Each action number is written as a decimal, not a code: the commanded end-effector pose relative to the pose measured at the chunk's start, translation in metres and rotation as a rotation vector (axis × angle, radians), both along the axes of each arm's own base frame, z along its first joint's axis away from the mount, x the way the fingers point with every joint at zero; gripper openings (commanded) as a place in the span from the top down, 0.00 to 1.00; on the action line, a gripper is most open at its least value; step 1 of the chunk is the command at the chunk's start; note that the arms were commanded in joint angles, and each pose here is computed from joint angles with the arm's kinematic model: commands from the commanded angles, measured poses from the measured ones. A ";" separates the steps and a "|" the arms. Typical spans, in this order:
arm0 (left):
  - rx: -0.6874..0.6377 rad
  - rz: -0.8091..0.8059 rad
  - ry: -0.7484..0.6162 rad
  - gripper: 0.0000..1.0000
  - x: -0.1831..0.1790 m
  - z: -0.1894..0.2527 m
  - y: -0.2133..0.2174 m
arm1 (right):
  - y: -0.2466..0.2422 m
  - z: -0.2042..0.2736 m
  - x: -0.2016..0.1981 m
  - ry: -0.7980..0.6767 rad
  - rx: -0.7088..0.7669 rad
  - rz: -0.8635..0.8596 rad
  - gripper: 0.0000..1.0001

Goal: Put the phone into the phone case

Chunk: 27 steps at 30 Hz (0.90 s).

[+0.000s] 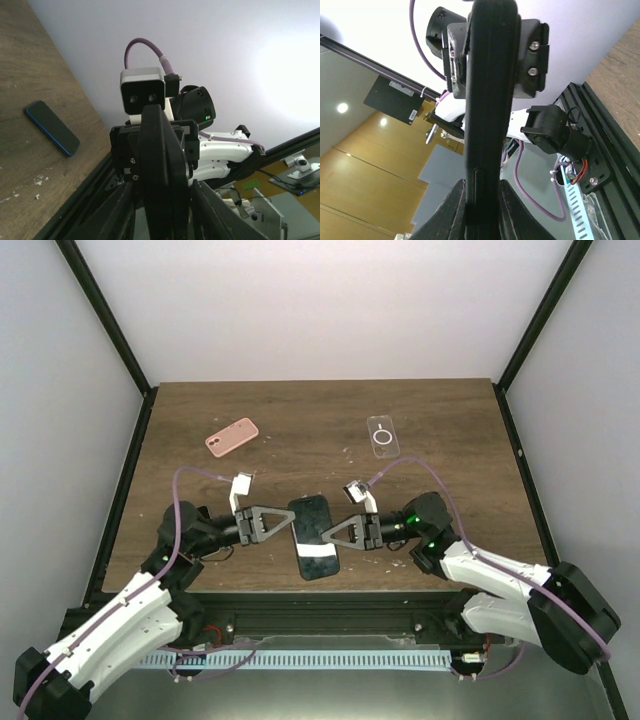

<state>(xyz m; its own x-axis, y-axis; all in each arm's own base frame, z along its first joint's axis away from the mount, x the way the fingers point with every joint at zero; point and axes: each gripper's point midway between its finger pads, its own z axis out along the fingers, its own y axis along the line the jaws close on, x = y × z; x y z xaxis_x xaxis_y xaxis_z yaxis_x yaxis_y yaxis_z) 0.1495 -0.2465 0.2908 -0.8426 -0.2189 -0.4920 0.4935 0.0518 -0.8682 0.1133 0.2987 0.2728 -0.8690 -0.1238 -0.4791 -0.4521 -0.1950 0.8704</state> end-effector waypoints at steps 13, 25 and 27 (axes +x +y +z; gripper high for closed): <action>-0.121 -0.020 -0.019 0.69 -0.008 0.016 0.005 | -0.002 0.044 -0.013 -0.104 0.146 0.052 0.90; 0.078 0.062 0.084 0.97 0.012 -0.019 0.002 | 0.005 0.026 0.001 -0.038 0.075 -0.010 0.82; 0.076 0.066 0.086 0.94 0.011 -0.018 0.003 | 0.005 0.025 0.003 -0.030 0.080 -0.024 0.87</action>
<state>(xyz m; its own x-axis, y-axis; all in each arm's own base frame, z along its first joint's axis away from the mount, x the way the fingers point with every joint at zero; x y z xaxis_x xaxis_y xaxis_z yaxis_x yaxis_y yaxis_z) 0.1554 -0.2468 0.2815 -0.8712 -0.2289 -0.4343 0.4265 0.0853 -0.9005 0.1162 0.3032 0.2720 -0.8902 -0.1218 -0.4390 -0.4118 -0.1971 0.8897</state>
